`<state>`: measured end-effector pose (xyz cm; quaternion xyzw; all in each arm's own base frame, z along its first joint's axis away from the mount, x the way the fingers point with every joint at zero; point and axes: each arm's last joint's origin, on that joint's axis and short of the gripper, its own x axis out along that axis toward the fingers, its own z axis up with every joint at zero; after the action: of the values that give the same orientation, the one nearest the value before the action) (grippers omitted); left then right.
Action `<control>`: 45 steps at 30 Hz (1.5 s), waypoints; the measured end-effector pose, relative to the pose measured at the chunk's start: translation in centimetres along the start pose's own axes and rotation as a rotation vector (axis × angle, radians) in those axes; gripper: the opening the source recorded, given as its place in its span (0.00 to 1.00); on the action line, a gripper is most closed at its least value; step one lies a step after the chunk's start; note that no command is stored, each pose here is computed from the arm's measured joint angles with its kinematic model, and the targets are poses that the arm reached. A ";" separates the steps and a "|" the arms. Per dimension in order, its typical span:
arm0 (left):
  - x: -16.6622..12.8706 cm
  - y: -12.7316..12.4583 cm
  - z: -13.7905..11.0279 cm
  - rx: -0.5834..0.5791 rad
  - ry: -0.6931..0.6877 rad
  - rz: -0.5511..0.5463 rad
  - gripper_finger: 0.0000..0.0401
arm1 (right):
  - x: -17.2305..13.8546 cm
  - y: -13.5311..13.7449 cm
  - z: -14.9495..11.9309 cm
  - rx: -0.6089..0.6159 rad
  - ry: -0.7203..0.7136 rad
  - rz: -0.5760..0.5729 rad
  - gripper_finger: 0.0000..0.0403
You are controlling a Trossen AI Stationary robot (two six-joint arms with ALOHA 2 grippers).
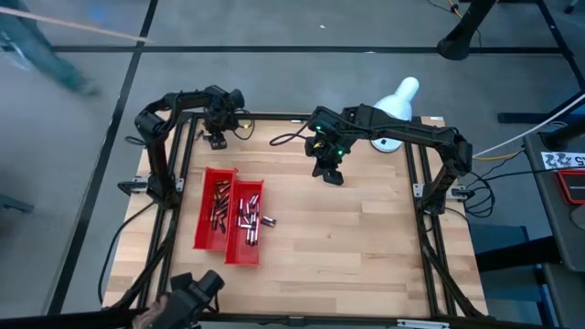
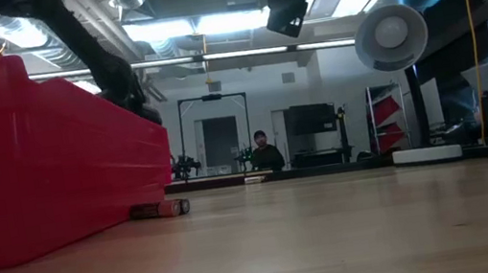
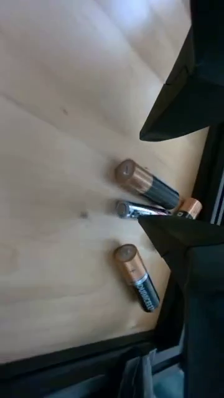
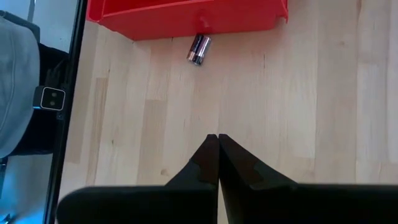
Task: Sort batteries
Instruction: Put the black battery into the left red bin
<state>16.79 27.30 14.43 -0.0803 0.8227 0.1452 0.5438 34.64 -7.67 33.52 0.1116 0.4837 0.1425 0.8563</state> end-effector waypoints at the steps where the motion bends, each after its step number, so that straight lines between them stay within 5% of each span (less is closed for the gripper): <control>1: 0.2 0.0 0.1 -0.005 0.005 -0.002 0.48 | 0.0 0.0 0.0 0.000 0.000 0.000 0.01; 11: 2.4 -0.1 1.2 -0.007 0.095 -0.001 0.44 | 0.0 0.1 -0.2 0.012 0.020 0.008 0.01; 20: 2.2 -1.0 2.0 0.033 0.103 0.013 0.10 | 0.0 0.1 -0.2 0.015 0.019 0.010 0.01; 45: -0.7 -4.2 4.0 0.114 -0.028 0.088 0.11 | 0.0 0.1 -0.2 0.015 0.019 0.011 0.01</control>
<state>21.77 24.57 12.96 -0.0110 0.8246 0.1228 0.5521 34.45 -7.56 33.44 0.1192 0.4923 0.1448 0.8500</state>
